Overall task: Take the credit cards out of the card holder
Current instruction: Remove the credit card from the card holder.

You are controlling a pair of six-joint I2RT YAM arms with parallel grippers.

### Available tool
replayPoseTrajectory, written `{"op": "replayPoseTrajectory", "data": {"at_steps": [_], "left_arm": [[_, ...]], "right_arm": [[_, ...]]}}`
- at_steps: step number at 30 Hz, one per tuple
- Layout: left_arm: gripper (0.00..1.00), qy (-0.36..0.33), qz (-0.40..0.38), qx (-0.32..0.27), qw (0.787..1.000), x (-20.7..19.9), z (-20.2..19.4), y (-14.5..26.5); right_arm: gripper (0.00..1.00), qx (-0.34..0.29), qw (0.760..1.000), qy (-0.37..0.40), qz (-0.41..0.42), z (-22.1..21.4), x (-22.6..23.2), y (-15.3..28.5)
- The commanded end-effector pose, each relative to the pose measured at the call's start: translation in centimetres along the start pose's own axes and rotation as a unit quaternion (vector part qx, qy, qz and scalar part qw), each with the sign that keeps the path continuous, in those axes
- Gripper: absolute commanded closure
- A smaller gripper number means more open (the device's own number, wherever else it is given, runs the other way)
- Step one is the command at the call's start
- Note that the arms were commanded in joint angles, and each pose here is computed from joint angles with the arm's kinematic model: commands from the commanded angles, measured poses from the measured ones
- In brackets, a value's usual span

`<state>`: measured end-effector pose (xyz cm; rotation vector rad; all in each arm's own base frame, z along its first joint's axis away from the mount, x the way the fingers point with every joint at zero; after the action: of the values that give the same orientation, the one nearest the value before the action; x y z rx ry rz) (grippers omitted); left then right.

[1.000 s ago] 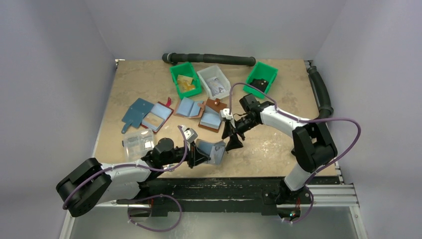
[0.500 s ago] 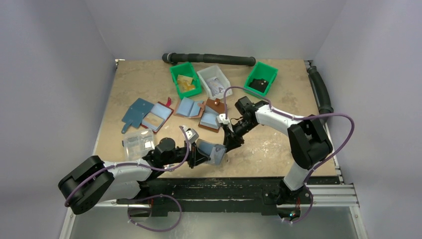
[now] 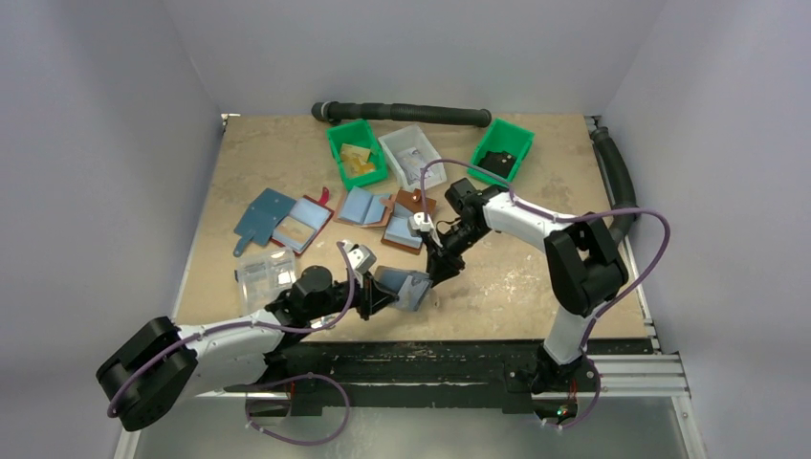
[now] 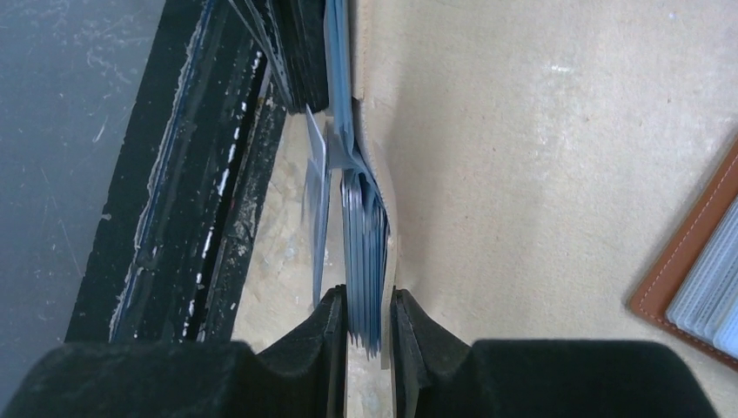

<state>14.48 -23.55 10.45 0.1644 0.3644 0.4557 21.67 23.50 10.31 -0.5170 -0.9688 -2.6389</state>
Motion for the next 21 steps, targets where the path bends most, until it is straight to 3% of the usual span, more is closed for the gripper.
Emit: {"op": "replayPoseTrajectory", "data": {"at_steps": [1, 12, 21], "left_arm": [[1.0, -0.025, 0.027, -0.029, 0.999, 0.6, 1.9, -0.1], [1.0, 0.0, 0.081, -0.008, 0.997, 2.1, 0.5, 0.1], [1.0, 0.05, 0.068, -0.014, 0.996, 2.6, -0.1, 0.0]], "right_arm": [[1.0, 0.025, 0.999, -0.026, -0.002, -0.1, 0.1, 0.3], [1.0, 0.047, 0.996, -0.077, -0.025, -0.8, -1.2, 0.1], [1.0, 0.052, 0.991, -0.114, -0.035, -1.5, -1.9, -0.4]]}}
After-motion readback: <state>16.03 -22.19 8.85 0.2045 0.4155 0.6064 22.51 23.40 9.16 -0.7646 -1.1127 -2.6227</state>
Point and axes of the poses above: each gripper's point midway between its finger pads, its own y axis back along the fingers, its own x axis along the line the jaws close on, z = x × y, the point moved 4 cm from there along y, back along the fingers, and after that the axes turned 8 degrees about -y, right-handed, at the moved point
